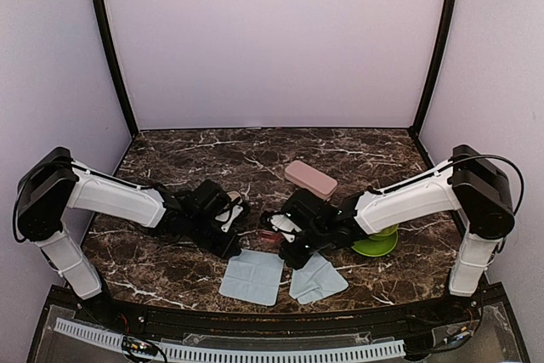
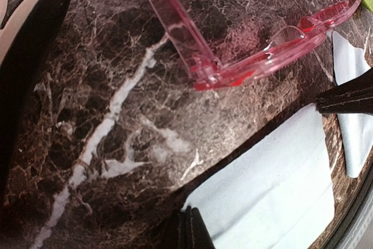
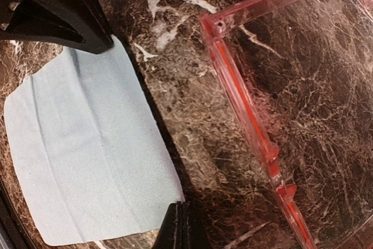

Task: Organize the sunglasses
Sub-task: Pick up the glasses cleaning cloth from the center of the board, then fold the glasses cleaning cloth at the center of the board.

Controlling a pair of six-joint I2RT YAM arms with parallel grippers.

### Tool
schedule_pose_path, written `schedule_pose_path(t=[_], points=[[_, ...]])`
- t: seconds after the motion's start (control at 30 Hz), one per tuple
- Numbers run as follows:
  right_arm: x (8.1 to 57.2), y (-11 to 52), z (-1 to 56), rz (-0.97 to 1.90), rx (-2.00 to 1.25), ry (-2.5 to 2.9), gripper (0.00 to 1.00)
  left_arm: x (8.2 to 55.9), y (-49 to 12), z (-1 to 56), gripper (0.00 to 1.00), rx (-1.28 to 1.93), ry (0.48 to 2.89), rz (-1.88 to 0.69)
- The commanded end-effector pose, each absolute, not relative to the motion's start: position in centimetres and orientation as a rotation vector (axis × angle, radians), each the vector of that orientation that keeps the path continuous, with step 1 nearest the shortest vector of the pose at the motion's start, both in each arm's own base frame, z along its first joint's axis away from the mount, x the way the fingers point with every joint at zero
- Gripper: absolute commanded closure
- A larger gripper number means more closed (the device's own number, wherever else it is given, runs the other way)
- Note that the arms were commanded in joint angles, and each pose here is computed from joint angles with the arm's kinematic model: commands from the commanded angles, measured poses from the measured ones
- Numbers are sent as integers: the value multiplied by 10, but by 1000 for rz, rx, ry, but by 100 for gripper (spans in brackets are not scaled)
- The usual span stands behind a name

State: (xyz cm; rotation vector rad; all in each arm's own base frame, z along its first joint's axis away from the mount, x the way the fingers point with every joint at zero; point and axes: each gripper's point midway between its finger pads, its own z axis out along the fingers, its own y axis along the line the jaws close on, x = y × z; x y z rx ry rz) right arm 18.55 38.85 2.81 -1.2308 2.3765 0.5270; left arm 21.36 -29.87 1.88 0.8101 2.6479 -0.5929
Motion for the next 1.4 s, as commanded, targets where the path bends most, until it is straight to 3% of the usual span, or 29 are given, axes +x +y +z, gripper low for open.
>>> schedule_pose_path(t=[0.0,0.6,1.37], points=[[196,399,50,567,-1217,2301,100,212,-296,26,100,756,2623,-620],[193,409,64,630,-1276,2253,100,208,-295,48,100,766,2489,-694],[140,413,62,780,-1338,2242,100,173,-287,43,97,886,2447,-602]])
